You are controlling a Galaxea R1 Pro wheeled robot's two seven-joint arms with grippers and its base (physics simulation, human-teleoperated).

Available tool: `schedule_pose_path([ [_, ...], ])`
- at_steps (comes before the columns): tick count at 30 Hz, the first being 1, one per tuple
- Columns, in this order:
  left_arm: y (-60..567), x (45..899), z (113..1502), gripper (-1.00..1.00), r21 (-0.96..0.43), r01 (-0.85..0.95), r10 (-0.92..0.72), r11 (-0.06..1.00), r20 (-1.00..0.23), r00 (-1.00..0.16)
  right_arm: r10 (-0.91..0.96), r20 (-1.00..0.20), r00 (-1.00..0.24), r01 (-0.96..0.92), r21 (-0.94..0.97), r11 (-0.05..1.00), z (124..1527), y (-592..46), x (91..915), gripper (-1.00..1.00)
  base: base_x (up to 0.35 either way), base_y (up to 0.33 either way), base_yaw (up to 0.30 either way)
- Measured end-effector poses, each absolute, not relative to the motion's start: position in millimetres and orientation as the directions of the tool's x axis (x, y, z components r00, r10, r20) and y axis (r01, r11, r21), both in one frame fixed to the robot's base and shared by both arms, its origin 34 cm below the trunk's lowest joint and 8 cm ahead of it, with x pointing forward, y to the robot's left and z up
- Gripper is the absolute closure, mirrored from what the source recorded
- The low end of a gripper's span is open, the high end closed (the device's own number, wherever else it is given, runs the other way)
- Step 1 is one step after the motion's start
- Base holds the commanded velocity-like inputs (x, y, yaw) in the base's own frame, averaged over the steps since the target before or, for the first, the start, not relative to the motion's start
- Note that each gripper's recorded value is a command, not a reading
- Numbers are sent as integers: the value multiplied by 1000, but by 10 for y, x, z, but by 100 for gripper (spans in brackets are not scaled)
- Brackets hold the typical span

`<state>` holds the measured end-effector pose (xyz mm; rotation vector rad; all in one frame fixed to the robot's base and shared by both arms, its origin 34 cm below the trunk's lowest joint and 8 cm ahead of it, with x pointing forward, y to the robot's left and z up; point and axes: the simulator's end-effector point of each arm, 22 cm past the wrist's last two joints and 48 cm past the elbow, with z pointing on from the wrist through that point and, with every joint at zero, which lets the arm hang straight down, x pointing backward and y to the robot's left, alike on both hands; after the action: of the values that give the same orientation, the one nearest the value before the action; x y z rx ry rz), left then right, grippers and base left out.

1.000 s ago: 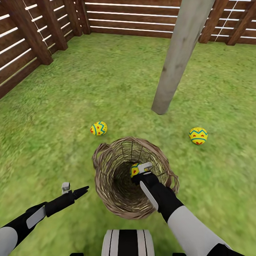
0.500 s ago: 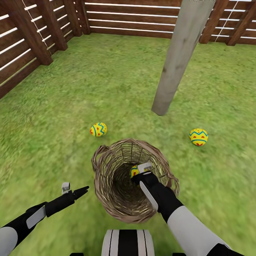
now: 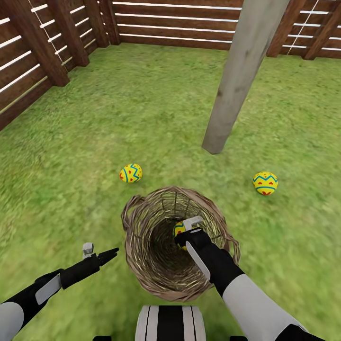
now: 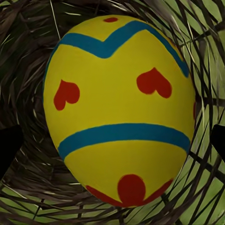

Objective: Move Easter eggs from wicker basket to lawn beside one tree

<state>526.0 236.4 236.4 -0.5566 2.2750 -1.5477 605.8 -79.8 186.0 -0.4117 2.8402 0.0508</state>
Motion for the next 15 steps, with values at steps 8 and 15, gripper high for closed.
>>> schedule_pose_path([
  [8,2336,5224,2306,-100,-932,-140,-489,334,-45,-871,-273,-262,-926,-283,0,959,1800,-792,6023,-100,0,0,0],
  [15,2327,5194,2261,-100,-931,-150,-490,332,-35,-871,-324,-287,-902,-319,-64,946,1769,-878,6099,-100,0,0,0],
])
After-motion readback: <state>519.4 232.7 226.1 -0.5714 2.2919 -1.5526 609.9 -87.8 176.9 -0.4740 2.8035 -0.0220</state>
